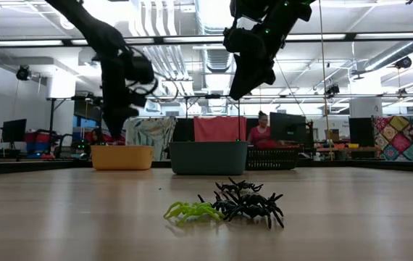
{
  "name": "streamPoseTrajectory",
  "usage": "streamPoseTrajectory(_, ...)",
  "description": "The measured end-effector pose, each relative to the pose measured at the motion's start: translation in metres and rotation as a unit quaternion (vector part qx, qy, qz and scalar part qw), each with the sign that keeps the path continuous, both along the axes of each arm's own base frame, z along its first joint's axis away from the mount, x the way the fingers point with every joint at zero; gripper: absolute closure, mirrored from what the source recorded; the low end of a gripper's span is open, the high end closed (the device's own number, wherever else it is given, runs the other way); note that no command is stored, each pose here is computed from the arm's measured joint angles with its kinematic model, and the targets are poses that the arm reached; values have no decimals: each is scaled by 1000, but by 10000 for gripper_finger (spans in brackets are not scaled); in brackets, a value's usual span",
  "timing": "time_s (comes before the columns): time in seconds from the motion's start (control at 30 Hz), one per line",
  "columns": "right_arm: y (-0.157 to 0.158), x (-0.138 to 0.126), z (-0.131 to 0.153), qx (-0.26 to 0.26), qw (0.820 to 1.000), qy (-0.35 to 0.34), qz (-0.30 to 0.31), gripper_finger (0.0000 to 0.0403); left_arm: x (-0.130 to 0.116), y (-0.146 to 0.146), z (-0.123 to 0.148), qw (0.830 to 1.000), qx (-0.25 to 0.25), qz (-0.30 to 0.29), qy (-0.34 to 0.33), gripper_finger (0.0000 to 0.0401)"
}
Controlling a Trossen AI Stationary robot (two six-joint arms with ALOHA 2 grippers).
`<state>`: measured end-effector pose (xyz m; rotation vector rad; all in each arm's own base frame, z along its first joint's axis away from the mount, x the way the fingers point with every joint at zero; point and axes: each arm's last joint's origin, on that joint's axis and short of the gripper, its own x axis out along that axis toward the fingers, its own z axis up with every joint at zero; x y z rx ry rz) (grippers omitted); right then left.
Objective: Sort Halloween decoration
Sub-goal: Put the black spider toy into the yellow bin, then put the white skull toy into the black bin
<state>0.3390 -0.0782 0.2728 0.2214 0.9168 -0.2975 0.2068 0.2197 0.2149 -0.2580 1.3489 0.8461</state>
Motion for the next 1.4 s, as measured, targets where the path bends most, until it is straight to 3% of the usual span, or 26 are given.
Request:
streamPoseTrajectory(0.23,0,0,0,7,1000,-2,-10,307,5,7,-24,999,-26,-18,41,401)
streamPoseTrajectory(0.43,0,0,0,8,1000,-2,-11,307,4,9,-26,998,-10,-12,64,393)
streamPoseTrajectory(0.8,0,-1,0,8,1000,0,-11,307,4,6,-23,998,-13,-4,58,308)
streamPoseTrajectory(0.97,7,-7,1,25,999,23,-7,307,7,-9,-2,1000,-11,-13,2,295)
streamPoseTrajectory(1.17,35,-19,12,69,996,55,10,307,11,-47,44,995,34,-50,-81,299)
streamPoseTrajectory(1.4,84,-24,16,120,990,67,28,307,18,-110,91,964,94,-135,-211,303)
